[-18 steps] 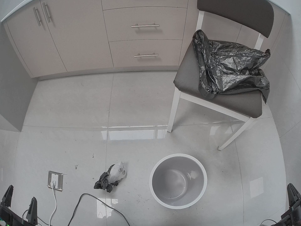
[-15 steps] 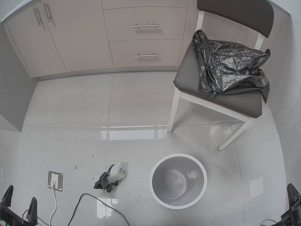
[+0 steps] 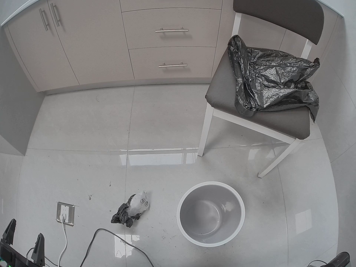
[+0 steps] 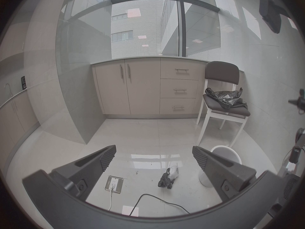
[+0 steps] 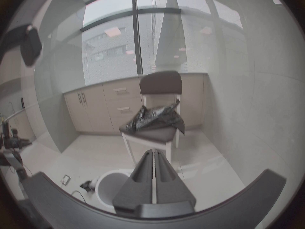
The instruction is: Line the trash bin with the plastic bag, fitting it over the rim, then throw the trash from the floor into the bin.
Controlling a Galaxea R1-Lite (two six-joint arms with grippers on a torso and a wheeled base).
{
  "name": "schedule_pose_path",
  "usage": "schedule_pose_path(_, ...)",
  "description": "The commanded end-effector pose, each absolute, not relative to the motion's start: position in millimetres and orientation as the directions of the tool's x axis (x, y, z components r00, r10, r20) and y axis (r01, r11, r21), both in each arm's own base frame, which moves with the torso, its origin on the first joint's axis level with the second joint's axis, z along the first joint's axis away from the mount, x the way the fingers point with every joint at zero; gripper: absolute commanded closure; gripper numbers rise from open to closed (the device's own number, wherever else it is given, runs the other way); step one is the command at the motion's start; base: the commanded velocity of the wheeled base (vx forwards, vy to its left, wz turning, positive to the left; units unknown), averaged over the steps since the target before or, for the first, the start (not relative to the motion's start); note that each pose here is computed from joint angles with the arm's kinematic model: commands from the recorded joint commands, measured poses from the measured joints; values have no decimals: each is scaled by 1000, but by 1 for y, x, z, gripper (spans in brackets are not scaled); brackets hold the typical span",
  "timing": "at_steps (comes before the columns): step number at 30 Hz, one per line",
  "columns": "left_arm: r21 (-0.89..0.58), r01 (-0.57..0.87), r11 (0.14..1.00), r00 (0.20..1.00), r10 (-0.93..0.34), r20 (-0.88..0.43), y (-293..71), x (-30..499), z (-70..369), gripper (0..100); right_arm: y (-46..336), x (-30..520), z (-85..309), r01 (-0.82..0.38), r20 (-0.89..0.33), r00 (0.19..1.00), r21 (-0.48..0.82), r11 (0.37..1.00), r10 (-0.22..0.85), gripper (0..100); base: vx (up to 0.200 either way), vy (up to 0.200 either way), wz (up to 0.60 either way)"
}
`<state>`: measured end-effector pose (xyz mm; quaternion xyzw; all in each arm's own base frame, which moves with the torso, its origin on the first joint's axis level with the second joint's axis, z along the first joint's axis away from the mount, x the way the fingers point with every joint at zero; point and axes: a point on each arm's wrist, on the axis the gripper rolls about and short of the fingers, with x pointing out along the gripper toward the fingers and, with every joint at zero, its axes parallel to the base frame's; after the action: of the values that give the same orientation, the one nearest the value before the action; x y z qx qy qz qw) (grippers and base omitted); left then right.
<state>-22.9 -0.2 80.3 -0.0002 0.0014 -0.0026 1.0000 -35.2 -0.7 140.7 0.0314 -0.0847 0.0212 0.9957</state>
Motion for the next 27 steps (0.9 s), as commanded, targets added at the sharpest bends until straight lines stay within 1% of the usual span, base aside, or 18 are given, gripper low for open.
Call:
schedule_pose_path(1, -5, -2, 1000, 999, 2, -38, 0, -20, 78, 0, 3, 17, 291, -188, 203, 967, 148, 971, 156, 100, 0, 0, 0)
schedule_pose_path(2, -58, 0, 998, 1000, 0, -3, 0, -21, 104, 0, 9, 49, 301, -208, 133, 973, 172, 963, 186, 100, 0, 0, 0)
schedule_pose_path(3, -124, 6, 992, 999, -2, 40, 0, -21, 135, 0, 12, 62, 306, -221, 113, 973, 182, 958, 203, 100, 0, 0, 0)
schedule_pose_path(4, -173, 14, 985, 998, -3, 63, 0, -20, 155, 0, 14, 70, 309, -231, 104, 971, 187, 955, 215, 100, 0, 0, 0)
schedule_pose_path(5, -173, 14, 985, 998, -3, 63, 0, -20, 155, 0, 14, 70, 309, -231, 104, 971, 187, 955, 215, 100, 0, 0, 0)
schedule_pose_path(6, -375, 30, 926, 997, 0, 80, 0, -9, 249, 0, 32, 115, 323, -276, 61, 961, 220, 936, 269, 100, 0, 0, 0)
schedule_pose_path(7, -381, 13, 925, 999, 3, 41, 0, -8, 267, 0, 37, 128, 327, -276, 48, 961, 231, 933, 272, 100, 0, 0, 0)
schedule_pose_path(8, -380, 0, 925, 1000, 3, 8, 0, -7, 275, 0, 41, 139, 329, -270, 34, 962, 239, 933, 270, 100, 0, 0, 0)
schedule_pose_path(9, -375, -29, 927, 997, -2, -81, 0, -8, 280, 0, 51, 159, 331, -260, 6, 964, 252, 932, 267, 100, 0, 0, 0)
schedule_pose_path(10, -368, -34, 929, 993, -11, -119, 0, -9, 278, 0, 59, 173, 331, -254, -15, 964, 257, 933, 267, 100, 0, 0, 0)
schedule_pose_path(14, -310, -36, 950, 980, -28, -198, -1, 2, 264, 0, 84, 213, 328, -240, -70, 962, 248, 939, 264, 100, 0, 0, 0)
schedule_pose_path(18, -301, -61, 952, 953, -34, -300, -1, 24, 255, 0, 110, 255, 325, -224, -110, 961, 229, 947, 254, 100, 0, 0, 0)
schedule_pose_path(19, -301, -61, 952, 951, -37, -308, -1, 27, 256, 0, 114, 260, 324, -221, -113, 961, 225, 949, 251, 100, 0, 0, 0)
schedule_pose_path(22, -311, -53, 949, 921, -74, -382, -3, 53, 260, 0, 137, 284, 312, -212, -155, 957, 211, 954, 246, 100, 0, 0, 0)
schedule_pose_path(25, -340, -43, 939, 906, -107, -410, -5, 62, 259, 0, 151, 293, 299, -205, -188, 952, 197, 959, 242, 100, 0, 0, 0)
schedule_pose_path(26, -362, 7, 932, 888, -172, -427, -11, 65, 258, 0, 161, 297, 291, -214, -211, 944, 189, 958, 252, 0, 0, 0, 0)
schedule_pose_path(27, -375, 31, 926, 876, -206, -437, -14, 67, 258, 0, 164, 300, 288, -220, -219, 941, 186, 958, 259, 0, 0, 0, 0)
